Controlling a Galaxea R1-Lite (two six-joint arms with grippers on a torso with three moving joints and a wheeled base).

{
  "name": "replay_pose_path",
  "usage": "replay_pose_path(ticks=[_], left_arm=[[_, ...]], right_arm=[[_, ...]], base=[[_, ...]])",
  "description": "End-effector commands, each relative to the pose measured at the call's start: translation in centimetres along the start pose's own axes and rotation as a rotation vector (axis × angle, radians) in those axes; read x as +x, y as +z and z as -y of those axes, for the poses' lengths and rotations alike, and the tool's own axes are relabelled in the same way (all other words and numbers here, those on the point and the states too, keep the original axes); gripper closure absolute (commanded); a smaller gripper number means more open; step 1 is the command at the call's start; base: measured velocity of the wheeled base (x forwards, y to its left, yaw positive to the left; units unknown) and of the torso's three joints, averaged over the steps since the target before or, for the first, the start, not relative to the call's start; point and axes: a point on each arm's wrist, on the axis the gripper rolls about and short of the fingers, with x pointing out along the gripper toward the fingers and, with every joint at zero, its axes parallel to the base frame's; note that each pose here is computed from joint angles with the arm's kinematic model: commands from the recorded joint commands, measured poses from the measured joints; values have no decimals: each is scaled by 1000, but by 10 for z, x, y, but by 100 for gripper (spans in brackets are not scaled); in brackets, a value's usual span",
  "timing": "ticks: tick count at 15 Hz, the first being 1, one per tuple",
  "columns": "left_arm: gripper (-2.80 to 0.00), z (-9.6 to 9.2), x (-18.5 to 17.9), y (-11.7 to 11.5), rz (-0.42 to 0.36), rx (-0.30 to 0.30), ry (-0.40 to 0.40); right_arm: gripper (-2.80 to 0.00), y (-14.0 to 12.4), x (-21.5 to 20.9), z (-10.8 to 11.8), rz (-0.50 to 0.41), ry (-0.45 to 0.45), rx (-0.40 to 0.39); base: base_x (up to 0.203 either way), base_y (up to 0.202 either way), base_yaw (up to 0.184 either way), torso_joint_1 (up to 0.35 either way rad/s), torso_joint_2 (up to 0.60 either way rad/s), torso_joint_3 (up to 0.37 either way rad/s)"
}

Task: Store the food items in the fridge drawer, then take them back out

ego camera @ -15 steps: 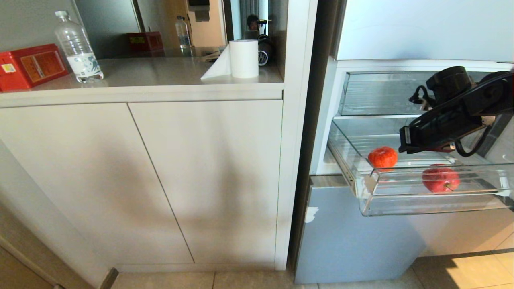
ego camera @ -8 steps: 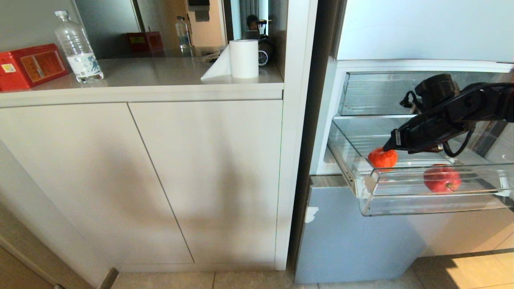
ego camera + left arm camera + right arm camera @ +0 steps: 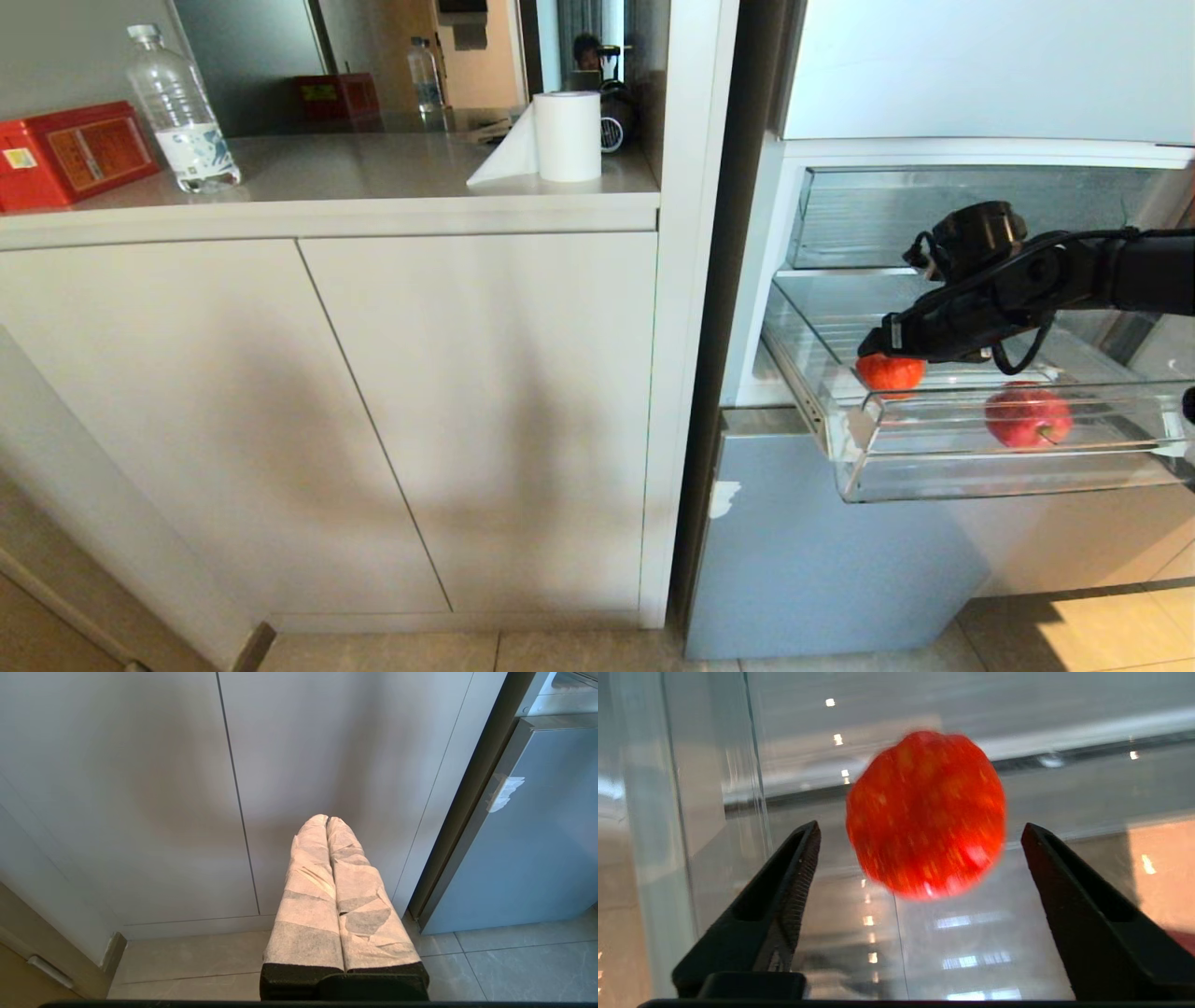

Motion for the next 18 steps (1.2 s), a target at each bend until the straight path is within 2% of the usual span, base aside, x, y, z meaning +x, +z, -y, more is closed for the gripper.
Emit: replay_pose_path(ticks=[1, 10, 11, 16, 18], left_arm=[[0, 0, 0, 0, -2, 0, 0], [0, 0, 0, 0, -2, 0, 0], [0, 0, 0, 0, -2, 0, 0], [0, 0, 0, 0, -2, 0, 0], [0, 0, 0, 0, -2, 0, 0]], right_arm=[[-280, -5, 10, 0, -23, -2, 0], [-280, -10, 34, -1, -6, -4, 3], [0, -10, 34, -1, -6, -4, 3], [0, -9, 32, -1, -3, -5, 3], [0, -1, 17, -2, 31, 2, 6]], base=[[0, 0, 0, 0, 0, 0], [0, 0, 0, 0, 0, 0], [0, 0, 0, 0, 0, 0], [0, 0, 0, 0, 0, 0], [0, 0, 0, 0, 0, 0]])
